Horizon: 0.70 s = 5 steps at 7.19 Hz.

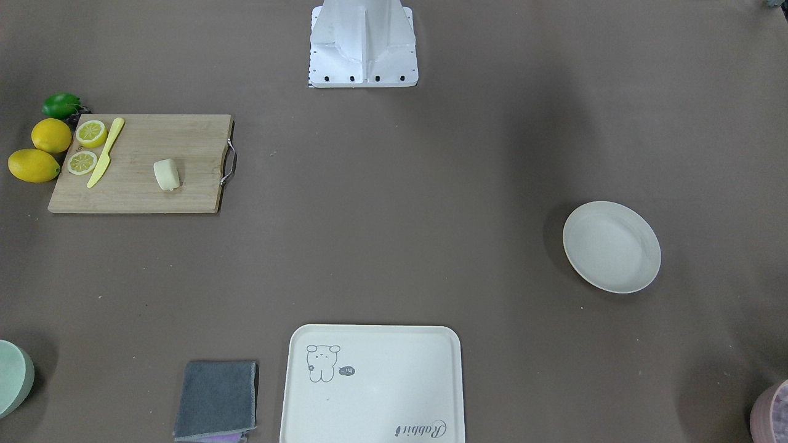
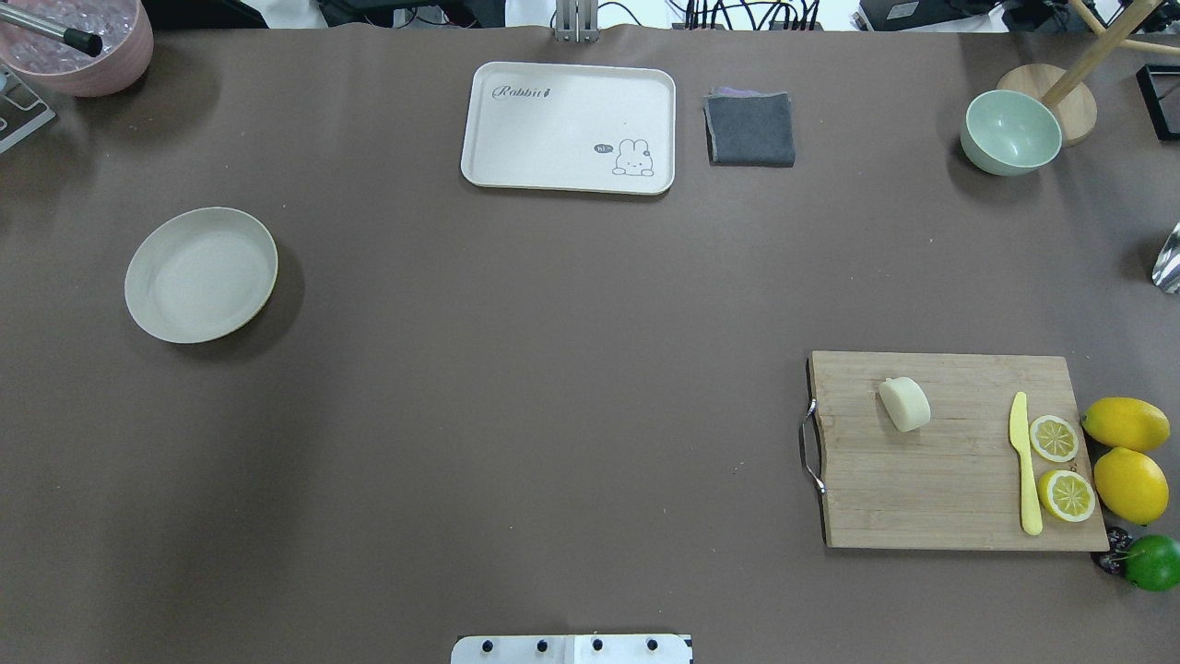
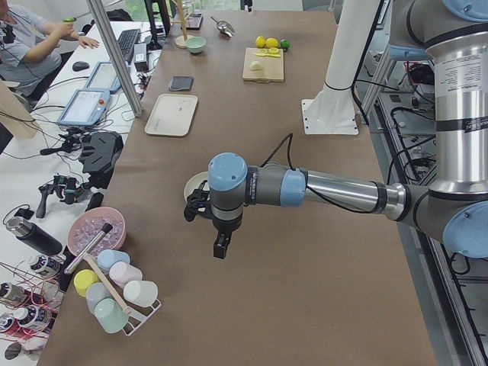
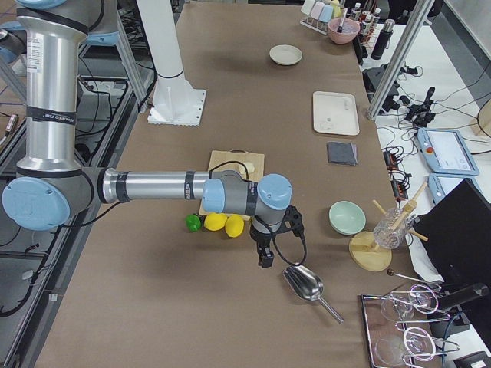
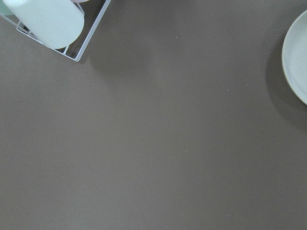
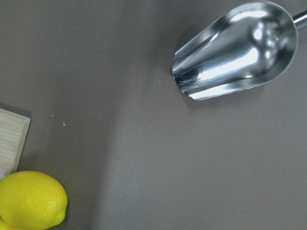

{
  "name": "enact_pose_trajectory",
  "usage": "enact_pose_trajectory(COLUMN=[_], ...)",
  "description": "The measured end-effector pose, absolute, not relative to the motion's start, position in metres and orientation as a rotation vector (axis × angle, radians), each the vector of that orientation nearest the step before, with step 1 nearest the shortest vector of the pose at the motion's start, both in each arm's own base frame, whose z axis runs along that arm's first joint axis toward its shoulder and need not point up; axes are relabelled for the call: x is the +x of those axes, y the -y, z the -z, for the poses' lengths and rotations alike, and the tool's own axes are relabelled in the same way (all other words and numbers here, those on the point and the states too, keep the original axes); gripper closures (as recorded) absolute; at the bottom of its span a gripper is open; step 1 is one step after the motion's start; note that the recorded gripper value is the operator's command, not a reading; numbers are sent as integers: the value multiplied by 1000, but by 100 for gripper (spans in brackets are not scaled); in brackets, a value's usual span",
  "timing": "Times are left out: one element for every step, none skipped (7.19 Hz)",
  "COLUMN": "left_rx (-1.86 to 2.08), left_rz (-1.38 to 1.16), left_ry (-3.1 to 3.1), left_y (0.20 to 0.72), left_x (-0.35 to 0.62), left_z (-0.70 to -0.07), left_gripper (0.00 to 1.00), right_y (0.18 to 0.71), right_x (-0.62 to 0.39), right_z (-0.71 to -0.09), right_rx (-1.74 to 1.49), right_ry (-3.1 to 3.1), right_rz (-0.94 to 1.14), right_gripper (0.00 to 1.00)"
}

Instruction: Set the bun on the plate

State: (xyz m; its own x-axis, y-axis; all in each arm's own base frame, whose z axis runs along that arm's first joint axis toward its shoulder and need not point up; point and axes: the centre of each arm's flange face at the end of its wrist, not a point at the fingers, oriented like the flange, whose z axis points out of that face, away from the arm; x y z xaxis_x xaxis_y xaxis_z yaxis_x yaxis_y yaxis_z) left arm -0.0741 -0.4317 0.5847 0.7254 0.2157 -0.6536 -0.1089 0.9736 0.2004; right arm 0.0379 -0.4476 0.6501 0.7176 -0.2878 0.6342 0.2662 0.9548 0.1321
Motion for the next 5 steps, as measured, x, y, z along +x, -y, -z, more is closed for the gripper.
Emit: enact_pose_trajectory(left_rx=[151,152,160,170,179], left_rz=[-178,-178,-182,-186,-189], left_ry=[-739,-739,-738,-737,-739], left_y=[430,428,426,423,421], left_x=[-74,-74,-74,-74,-74], left_z=[-585,-585,-586,-588,-589], left_gripper=[2,2,2,2,2], right_y=[448,448,448,448,448], right_x=[38,38,38,38,38], right_z=[-650,-649,-649,-649,-648], right_rx=[32,34,35,35,35], right_ry=[707,707,707,707,709], right_rz=[306,307,307,307,307], right_gripper=[0,0,0,0,0])
